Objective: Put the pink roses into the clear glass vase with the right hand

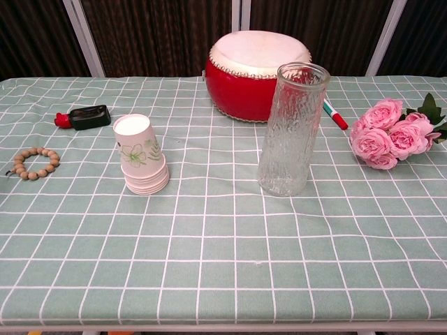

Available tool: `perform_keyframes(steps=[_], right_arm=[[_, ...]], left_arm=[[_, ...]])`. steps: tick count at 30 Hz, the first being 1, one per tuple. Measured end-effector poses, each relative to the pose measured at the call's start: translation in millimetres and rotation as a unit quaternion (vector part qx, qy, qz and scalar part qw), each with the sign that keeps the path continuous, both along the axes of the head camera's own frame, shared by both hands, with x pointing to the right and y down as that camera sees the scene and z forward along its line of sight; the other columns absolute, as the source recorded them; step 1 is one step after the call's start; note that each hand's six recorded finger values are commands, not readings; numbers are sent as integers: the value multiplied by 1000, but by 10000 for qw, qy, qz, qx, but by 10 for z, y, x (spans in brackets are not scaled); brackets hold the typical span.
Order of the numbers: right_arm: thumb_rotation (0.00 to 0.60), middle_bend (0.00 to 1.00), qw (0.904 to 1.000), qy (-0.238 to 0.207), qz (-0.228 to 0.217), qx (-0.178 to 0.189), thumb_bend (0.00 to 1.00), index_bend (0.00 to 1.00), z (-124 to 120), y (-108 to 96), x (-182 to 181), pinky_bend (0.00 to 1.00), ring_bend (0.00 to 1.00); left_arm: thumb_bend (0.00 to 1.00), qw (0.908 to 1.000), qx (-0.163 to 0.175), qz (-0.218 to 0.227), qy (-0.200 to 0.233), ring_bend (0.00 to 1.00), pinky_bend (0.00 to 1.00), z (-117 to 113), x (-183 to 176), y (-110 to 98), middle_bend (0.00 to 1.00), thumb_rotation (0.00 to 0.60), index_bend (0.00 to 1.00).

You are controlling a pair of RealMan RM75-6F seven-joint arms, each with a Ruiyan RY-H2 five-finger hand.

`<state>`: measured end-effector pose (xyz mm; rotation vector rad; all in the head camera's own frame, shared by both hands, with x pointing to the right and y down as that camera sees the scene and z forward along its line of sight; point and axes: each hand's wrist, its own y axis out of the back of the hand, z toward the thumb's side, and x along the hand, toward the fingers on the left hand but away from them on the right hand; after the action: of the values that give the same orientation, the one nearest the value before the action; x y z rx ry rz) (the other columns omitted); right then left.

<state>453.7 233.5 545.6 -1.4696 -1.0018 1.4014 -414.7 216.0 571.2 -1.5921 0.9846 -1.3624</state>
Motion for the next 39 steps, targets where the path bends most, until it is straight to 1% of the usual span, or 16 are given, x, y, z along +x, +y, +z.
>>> perform_keyframes(steps=[5,15,19,22,27,31,34,35,39], right_arm=[[600,8,10000,-5,-3,41,87,0,-30,-1,-9,0,0],[600,13,9999,0,88,-61,97,1,-1,-8,-20,0,0],[600,19,9999,108,20,-116,98,0,18,-30,-14,0,0],[600,20,9997,206,1,-166,99,0,62,-93,11,0,0],[600,7,9984,407,-144,-372,101,0,236,-303,35,0,0],[600,2,9962,533,-237,-651,101,0,439,-513,32,0,0],[600,3,9938,640,-334,-846,101,0,610,-729,-11,0,0],[600,5,9928,682,-403,-899,101,0,679,-831,-51,0,0],[600,12,9889,819,-656,-1047,101,0,906,-1127,-217,0,0]], left_arm=[[0,10000,57,46,20,0,103,-21,23,-17,0,553,69],[0,9999,33,98,70,0,103,-7,47,-21,0,569,69],[0,10000,22,75,47,0,103,16,23,7,0,581,70],[0,10000,-35,6,35,0,103,57,-17,31,0,579,70],[0,10000,-46,2,31,0,103,67,-52,23,0,581,70],[0,10000,-72,-53,28,0,103,67,-88,43,0,581,70],[0,9999,-97,-99,75,0,103,64,-111,53,0,581,70],[0,9999,-98,-112,83,0,103,57,-123,54,0,580,70],[0,10000,-11,-67,66,0,103,4,-122,43,0,586,70]])
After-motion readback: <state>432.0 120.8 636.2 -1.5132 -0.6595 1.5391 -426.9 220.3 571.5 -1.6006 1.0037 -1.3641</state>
